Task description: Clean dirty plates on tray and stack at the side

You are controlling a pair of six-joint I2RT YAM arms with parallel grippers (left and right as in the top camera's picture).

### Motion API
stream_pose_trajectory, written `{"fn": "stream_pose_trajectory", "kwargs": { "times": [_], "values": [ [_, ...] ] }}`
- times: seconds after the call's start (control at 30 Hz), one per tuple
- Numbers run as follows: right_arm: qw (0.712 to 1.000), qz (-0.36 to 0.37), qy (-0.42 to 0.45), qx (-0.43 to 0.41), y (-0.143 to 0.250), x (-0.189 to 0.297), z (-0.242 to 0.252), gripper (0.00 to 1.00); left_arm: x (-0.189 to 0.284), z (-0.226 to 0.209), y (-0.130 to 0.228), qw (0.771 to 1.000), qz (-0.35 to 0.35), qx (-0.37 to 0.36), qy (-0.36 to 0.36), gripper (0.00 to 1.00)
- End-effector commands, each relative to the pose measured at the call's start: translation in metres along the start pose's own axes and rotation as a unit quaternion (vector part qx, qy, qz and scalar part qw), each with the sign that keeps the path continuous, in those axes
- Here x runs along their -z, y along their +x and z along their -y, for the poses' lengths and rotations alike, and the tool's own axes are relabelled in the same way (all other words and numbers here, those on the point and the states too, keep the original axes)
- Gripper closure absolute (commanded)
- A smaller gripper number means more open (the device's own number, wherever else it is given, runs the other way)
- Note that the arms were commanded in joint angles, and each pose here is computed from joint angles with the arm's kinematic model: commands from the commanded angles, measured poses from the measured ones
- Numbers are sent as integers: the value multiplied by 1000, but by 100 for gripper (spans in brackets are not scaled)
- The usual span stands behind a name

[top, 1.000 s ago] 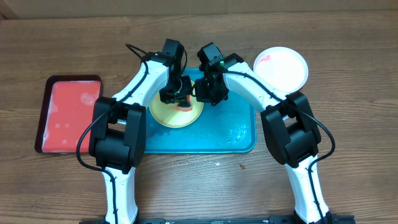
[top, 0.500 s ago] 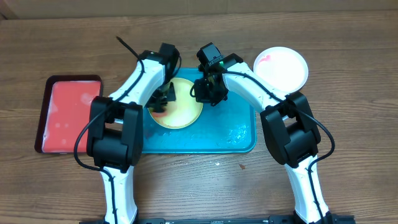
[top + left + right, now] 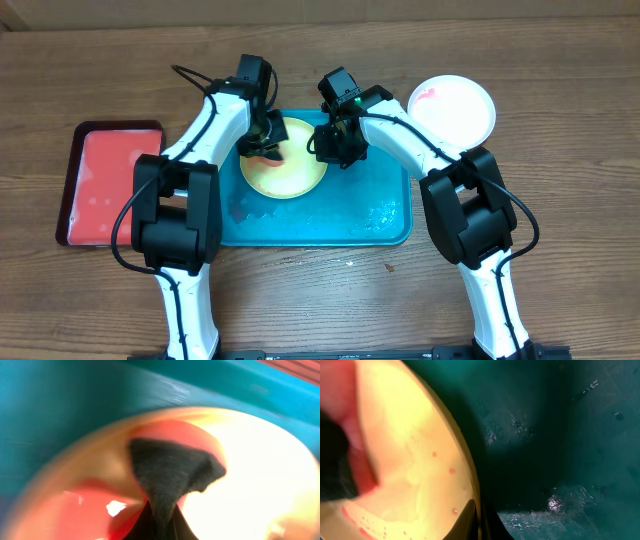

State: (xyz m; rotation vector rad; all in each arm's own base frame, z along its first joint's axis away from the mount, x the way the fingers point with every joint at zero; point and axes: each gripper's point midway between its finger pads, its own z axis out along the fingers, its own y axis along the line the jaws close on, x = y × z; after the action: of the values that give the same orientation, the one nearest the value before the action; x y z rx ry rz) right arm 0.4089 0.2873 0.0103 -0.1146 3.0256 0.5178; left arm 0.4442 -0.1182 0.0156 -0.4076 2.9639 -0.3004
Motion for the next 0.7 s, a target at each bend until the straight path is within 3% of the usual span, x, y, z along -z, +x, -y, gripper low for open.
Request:
{"fn": "stream_pose_trajectory", "kwargs": {
  "times": [0.0,0.1,0.4,0.57,0.67],
  "values": [
    [1000,-7,18,3,4,-8,10,96,-11,37,30,994,-56,-53,72,96],
    [1000,-8,19,2,5,-8,10,96,-11,32,31,994,-58,-75,62,96],
    [1000,-11,21,1,7,-8,11,96,1,-38,5,999,-38,-20,-27,96],
    [1000,-10,20,2,6,-7,10,96,42,-108,-17,989,-11,61,-131,96],
    [1000,-7,18,3,3,-5,8,96,71,-123,-29,987,11,92,-132,96]
  ]
}}
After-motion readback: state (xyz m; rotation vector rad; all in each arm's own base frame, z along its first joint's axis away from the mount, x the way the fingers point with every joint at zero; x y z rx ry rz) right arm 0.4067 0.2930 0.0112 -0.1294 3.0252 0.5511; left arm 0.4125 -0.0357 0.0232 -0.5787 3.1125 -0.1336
